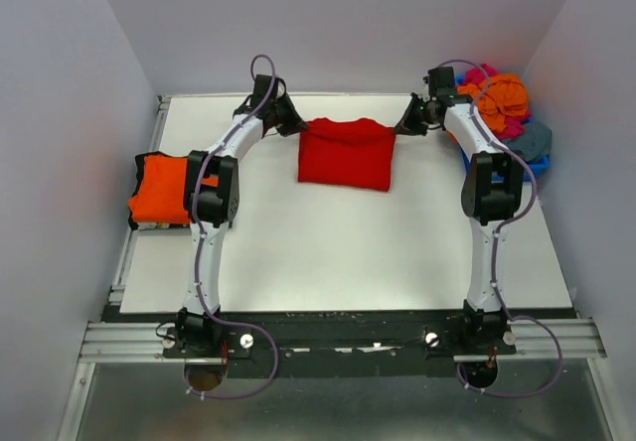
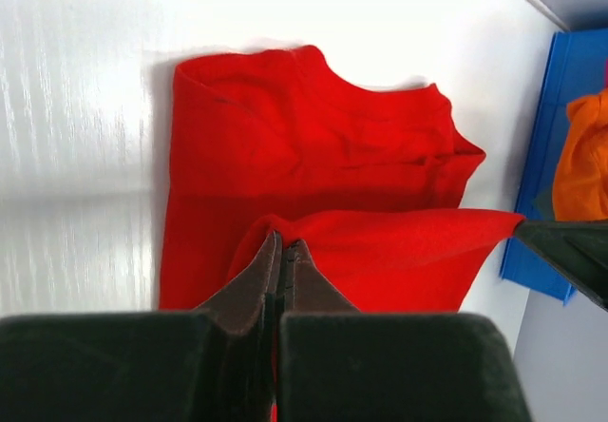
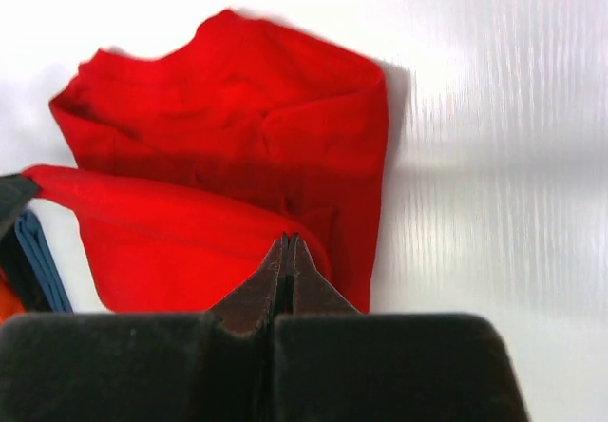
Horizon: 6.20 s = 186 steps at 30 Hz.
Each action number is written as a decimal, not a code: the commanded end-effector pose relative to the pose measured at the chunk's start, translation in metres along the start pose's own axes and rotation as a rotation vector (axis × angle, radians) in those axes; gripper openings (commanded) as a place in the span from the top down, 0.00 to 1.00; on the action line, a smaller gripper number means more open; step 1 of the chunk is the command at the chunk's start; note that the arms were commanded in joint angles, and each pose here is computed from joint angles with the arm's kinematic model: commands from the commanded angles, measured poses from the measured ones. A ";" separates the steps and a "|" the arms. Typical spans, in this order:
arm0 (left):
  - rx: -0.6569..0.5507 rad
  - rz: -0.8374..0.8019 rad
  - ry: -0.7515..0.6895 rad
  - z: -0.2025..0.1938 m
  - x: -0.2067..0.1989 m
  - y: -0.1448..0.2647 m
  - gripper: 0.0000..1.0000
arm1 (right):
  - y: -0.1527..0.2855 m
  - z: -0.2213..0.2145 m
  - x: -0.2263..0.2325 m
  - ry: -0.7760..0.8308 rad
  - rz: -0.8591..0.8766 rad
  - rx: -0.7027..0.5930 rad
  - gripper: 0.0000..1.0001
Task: Fold and stack the t-shirts
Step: Fold the long partially folded tshirt into a neat square
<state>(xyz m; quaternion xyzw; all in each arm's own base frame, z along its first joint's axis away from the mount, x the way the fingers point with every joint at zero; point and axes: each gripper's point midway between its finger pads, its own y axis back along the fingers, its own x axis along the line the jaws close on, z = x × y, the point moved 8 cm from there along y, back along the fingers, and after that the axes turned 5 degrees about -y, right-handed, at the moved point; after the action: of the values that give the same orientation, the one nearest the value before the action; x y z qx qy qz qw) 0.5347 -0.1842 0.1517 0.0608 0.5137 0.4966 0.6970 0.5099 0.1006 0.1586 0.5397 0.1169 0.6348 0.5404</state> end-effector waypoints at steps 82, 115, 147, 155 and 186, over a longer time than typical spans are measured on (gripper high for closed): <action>-0.025 -0.043 -0.236 -0.185 0.021 0.152 0.37 | 0.081 -0.209 -0.050 0.128 -0.039 0.096 0.59; 0.047 0.034 -0.263 -0.191 0.020 0.132 0.51 | 0.068 -0.194 -0.039 0.158 -0.010 0.105 0.93; 0.010 -0.002 -0.267 -0.189 0.007 0.166 1.00 | 0.118 -0.199 -0.026 0.181 0.063 0.040 0.99; -0.040 0.006 -0.264 -0.186 0.003 0.184 1.00 | 0.136 -0.196 -0.019 0.189 0.065 0.011 0.99; -0.018 0.143 -0.195 -0.136 0.014 0.104 0.11 | 0.069 -0.143 -0.015 0.121 -0.092 0.014 0.37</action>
<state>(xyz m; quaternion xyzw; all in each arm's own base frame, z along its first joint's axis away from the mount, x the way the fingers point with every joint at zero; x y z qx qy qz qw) 0.3664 -0.1825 0.1283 0.1584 0.4513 0.5350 0.6964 0.3522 0.1289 0.1274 0.5201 0.2039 0.6310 0.5382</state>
